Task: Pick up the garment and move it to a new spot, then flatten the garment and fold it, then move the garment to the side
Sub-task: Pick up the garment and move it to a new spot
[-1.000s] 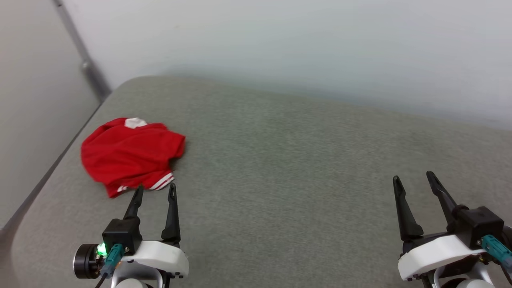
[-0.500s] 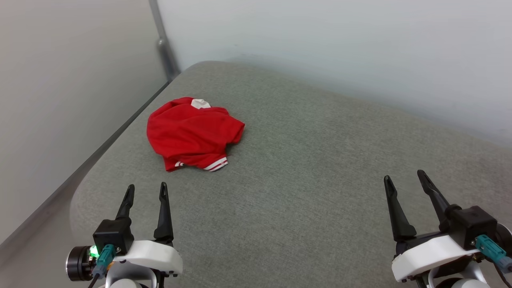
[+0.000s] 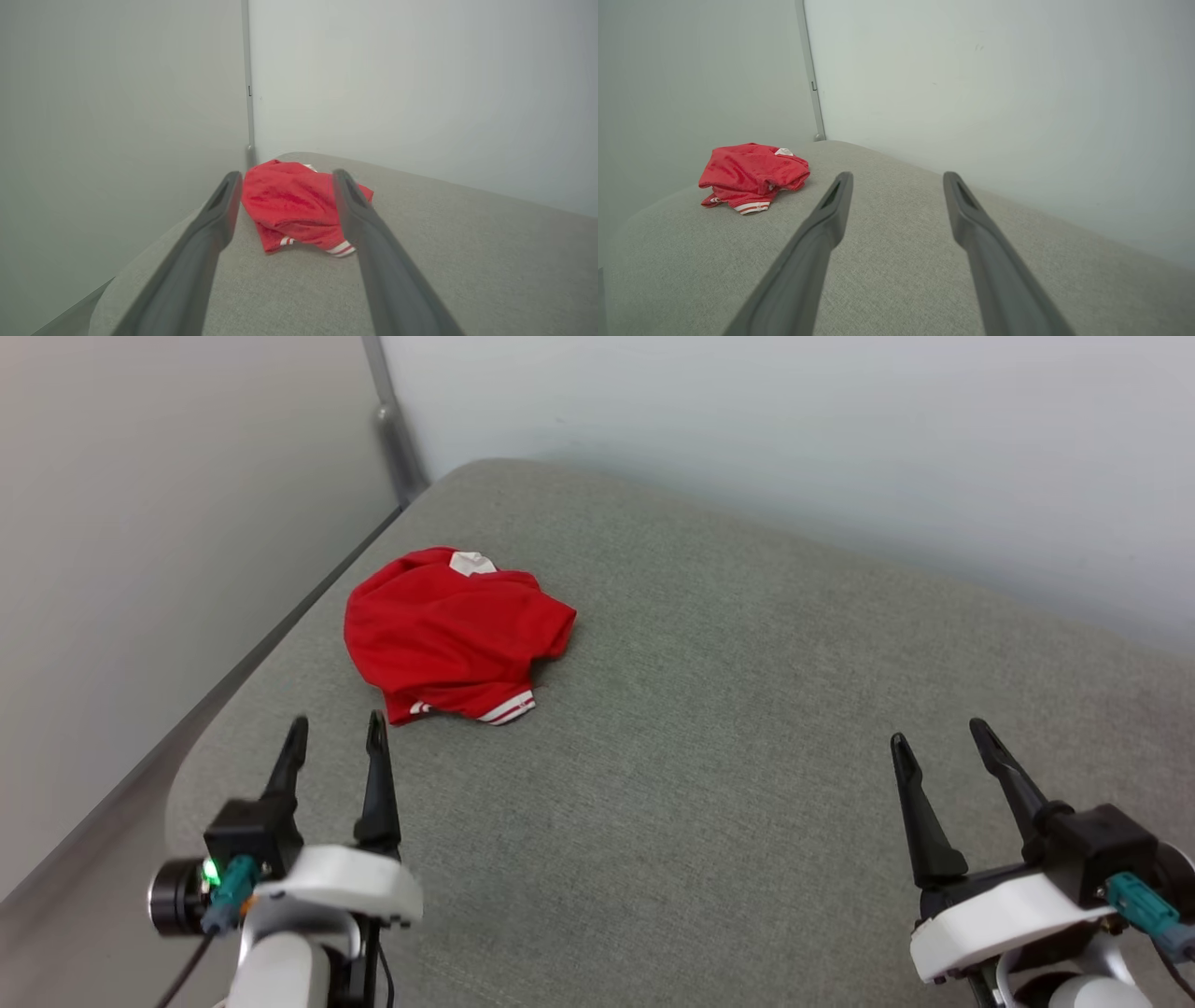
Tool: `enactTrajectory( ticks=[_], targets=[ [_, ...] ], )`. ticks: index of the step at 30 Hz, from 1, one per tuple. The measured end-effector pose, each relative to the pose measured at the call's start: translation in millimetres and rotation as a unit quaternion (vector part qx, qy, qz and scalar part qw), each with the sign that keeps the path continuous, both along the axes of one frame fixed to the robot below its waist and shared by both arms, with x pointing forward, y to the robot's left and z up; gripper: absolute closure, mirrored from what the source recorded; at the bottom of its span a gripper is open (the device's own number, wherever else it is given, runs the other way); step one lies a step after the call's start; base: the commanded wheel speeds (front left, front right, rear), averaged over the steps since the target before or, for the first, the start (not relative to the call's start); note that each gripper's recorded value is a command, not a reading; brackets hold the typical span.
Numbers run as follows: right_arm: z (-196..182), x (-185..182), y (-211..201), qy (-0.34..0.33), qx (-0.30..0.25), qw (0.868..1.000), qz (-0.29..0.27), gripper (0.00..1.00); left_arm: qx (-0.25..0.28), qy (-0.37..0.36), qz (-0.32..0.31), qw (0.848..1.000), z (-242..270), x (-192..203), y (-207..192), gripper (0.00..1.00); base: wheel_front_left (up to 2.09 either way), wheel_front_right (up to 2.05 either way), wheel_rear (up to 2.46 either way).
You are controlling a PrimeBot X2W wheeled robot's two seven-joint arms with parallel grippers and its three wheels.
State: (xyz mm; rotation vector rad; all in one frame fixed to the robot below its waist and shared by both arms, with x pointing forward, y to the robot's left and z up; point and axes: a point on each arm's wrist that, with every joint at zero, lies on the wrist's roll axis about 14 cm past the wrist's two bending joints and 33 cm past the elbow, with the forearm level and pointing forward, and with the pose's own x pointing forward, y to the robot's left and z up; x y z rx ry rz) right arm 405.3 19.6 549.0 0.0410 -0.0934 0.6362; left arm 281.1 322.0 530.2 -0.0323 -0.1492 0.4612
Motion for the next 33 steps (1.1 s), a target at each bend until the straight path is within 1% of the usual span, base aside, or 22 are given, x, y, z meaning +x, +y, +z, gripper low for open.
enactTrajectory(
  ticks=[4, 9, 10, 11, 13, 15, 17, 19, 21, 24, 26, 30, 31, 33],
  targets=[
    [1, 8, -2, -0.002, -0.003, 1.000, -0.005, 0.00, 0.019, -0.014, -0.019, 1.000, 21, 31, 4, 0.00, 0.00, 0.00, 0.00],
    [2, 26, -12, -0.008, -0.006, 1.000, -0.020, 0.00, 0.031, -0.007, -0.036, 0.999, 48, 83, 17, 0.00, 0.00, 0.00, 0.00],
    [0, 35, -19, -0.009, -0.009, 1.000, -0.027, 0.00, 0.030, 0.011, -0.041, 0.999, 53, 106, 23, 0.00, 0.00, 0.00, 0.00],
    [0, 35, -19, -0.009, -0.009, 1.000, -0.027, 0.00, 0.030, 0.011, -0.041, 0.999, 53, 106, 23, 0.00, 0.00, 0.00, 0.00],
    [-3, 43, -28, -0.010, -0.010, 0.999, -0.038, 0.00, 0.027, 0.039, -0.052, 0.998, 53, 128, 28, 0.00, 0.00, 0.00, 0.00],
    [-7, 51, -37, -0.007, -0.011, 0.999, -0.048, 0.00, 0.016, 0.080, -0.066, 0.994, 44, 150, 30, 0.00, 0.00, 0.00, 0.00],
    [-11, 58, -46, -0.007, -0.012, 0.998, -0.059, 0.00, 0.004, 0.140, -0.081, 0.987, 25, 169, 31, 0.00, 0.00, 0.00, 0.00],
    [-17, 64, -53, -0.002, -0.011, 0.998, -0.069, 0.00, -0.015, 0.203, -0.093, 0.975, 1, 183, 30, 0.00, 0.00, 0.00, 0.00],
    [-23, 71, -61, 0.001, -0.010, 0.997, -0.078, 0.00, -0.040, 0.266, -0.099, 0.958, -24, 192, 33, 0.00, 0.00, 0.00, 0.00],
    [-33, 79, -72, 0.008, -0.010, 0.996, -0.092, 0.00, -0.073, 0.353, -0.097, 0.928, -65, 196, 39, 0.00, 0.00, 0.00, 0.00],
    [-41, 83, -80, 0.015, -0.011, 0.995, -0.103, 0.00, -0.101, 0.404, -0.097, 0.904, -93, 195, 39, 0.00, 0.00, 0.00, 0.00],
    [-56, 89, -98, 0.027, -0.017, 0.992, -0.126, 0.00, -0.161, 0.481, -0.087, 0.858, -144, 183, 36, 0.00, 0.00, 0.00, 0.00],
    [-61, 89, -103, 0.033, -0.020, 0.991, -0.131, 0.00, -0.174, 0.492, -0.081, 0.849, -152, 181, 37, 0.00, 0.00, 0.00, 0.00],
    [-67, 90, -110, 0.038, -0.023, 0.989, -0.139, 0.00, -0.189, 0.500, -0.064, 0.843, -160, 183, 41, 0.00, 0.00, 0.00, 0.00]
  ],
)
